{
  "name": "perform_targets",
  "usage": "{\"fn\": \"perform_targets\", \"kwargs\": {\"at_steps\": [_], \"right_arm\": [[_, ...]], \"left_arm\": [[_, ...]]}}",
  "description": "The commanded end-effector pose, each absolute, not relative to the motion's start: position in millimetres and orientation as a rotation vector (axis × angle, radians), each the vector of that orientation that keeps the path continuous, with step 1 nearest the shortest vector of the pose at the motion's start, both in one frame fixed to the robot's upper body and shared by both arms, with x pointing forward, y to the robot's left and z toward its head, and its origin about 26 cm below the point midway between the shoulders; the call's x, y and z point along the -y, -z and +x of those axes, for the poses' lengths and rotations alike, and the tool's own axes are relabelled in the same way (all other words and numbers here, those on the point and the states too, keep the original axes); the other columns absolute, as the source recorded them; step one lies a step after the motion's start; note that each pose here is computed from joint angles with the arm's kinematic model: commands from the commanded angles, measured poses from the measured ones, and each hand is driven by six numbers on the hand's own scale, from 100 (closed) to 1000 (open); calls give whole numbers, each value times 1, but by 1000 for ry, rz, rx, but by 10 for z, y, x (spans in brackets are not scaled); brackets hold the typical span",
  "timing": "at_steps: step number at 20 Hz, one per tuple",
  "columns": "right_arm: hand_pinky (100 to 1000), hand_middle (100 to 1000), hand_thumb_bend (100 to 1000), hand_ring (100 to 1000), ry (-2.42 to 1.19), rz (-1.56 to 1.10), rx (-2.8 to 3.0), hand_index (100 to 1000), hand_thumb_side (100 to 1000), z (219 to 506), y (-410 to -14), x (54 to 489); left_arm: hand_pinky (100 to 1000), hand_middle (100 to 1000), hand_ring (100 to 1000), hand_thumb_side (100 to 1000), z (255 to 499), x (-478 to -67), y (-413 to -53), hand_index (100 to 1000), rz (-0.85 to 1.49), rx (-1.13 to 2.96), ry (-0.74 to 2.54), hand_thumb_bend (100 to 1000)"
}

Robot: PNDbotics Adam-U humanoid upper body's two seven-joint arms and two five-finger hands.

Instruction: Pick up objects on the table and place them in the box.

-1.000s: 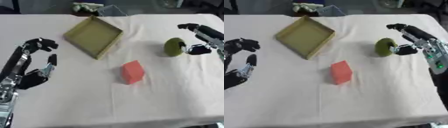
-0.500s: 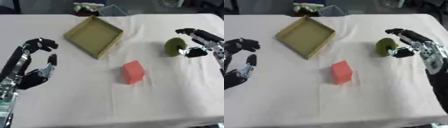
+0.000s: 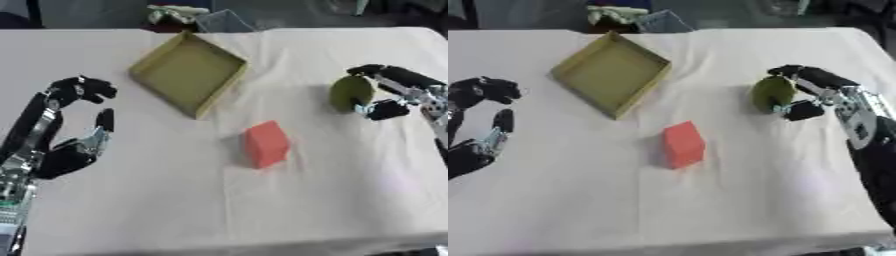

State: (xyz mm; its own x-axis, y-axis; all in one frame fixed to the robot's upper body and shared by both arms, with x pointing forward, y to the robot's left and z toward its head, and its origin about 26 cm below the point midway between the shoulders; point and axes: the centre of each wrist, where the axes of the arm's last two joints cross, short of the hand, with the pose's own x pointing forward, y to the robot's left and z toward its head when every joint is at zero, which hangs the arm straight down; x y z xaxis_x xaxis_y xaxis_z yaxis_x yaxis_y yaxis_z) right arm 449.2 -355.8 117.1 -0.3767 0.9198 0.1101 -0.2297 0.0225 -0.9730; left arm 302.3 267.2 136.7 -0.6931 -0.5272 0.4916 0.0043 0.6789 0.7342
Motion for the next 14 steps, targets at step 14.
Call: {"fn": "perform_targets", "kwargs": {"at_steps": [14], "right_arm": [[913, 909, 100, 926, -1551, -961, 1297, 916, 302, 4556, -1247, 3629]], "left_arm": [[679, 626, 802, 553, 3015, -2673, -1441, 750, 404, 2196, 963, 104]]}}
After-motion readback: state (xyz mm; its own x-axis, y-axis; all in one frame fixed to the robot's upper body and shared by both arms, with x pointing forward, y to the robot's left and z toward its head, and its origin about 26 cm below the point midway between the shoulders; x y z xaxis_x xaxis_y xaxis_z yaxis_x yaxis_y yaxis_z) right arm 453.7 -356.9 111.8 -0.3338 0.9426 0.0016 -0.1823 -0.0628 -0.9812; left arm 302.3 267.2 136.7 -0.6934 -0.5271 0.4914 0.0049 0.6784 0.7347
